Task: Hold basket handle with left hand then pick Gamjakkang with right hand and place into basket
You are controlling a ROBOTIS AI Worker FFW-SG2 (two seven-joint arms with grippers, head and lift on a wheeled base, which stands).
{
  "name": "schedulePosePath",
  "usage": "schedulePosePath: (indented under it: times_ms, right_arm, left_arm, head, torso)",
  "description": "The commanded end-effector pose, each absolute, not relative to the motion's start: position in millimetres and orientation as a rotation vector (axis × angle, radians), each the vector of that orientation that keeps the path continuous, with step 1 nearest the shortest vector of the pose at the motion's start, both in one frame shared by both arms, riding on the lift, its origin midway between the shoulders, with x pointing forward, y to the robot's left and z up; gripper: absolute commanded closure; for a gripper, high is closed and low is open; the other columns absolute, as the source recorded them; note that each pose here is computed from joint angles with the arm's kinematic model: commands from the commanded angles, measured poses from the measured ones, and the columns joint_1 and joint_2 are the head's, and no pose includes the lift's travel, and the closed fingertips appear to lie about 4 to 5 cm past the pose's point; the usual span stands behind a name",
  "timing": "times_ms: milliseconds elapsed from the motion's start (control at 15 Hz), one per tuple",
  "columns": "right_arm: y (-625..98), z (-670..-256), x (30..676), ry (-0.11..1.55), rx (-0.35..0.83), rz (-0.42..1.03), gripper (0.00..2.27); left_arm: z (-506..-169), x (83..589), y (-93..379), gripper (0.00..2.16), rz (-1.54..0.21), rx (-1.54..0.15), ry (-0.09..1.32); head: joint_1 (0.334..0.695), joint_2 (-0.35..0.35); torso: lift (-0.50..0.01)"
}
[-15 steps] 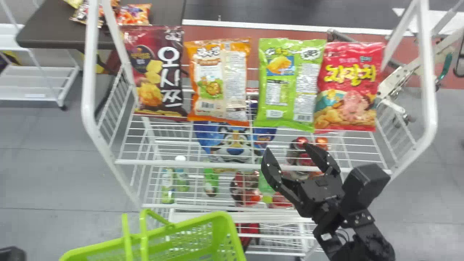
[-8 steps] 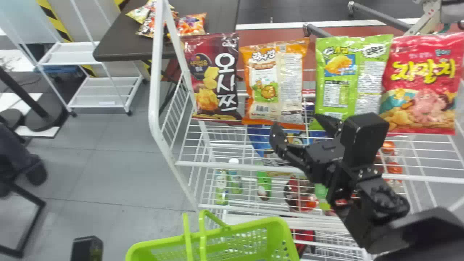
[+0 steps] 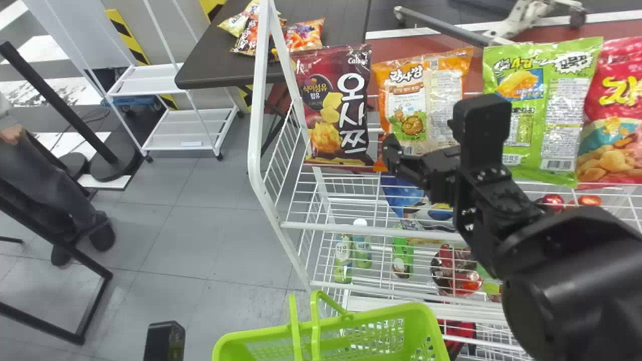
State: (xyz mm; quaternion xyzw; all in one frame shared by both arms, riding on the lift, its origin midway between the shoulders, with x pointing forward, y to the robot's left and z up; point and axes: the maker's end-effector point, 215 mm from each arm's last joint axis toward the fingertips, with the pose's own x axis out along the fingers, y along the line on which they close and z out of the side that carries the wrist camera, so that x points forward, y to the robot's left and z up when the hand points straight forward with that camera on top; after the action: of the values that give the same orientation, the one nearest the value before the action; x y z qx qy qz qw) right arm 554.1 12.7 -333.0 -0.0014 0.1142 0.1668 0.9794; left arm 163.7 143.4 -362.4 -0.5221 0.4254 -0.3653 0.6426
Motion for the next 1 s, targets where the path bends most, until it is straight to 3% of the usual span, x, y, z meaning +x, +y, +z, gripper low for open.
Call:
schedulePosePath:
  times_ms: [0,467,733,867,933]
  right_arm:
    - [10,-337,563,0.275,-0.030,0.324,0.06]
    - [-10,-385,608,0.391,-0.148,0.282,0.07]
    - [-18,-381,633,0.389,-0.175,0.268,0.09]
    - [-11,-379,638,0.392,-0.172,0.313,0.49]
    - [-6,-378,637,0.394,-0.169,0.339,0.90]
  left_arm:
    - [-365,163,146,2.15,-0.822,-1.201,0.970]
    - [-365,166,151,2.15,-0.815,-1.207,0.962]
    - [-365,168,155,2.15,-0.807,-1.206,0.956]
    - [-366,168,157,2.15,-0.801,-1.206,0.952]
    - [-366,168,158,2.15,-0.799,-1.205,0.951]
  head:
    - [0.695,0.247]
    - [0.695,0.222]
    - [0.695,0.201]
    - [0.695,0.196]
    - [0.695,0.196]
  torso:
    - [-0.018]
    - [-0.018]
    - [-0.018]
    - [-0.018]
    - [-0.018]
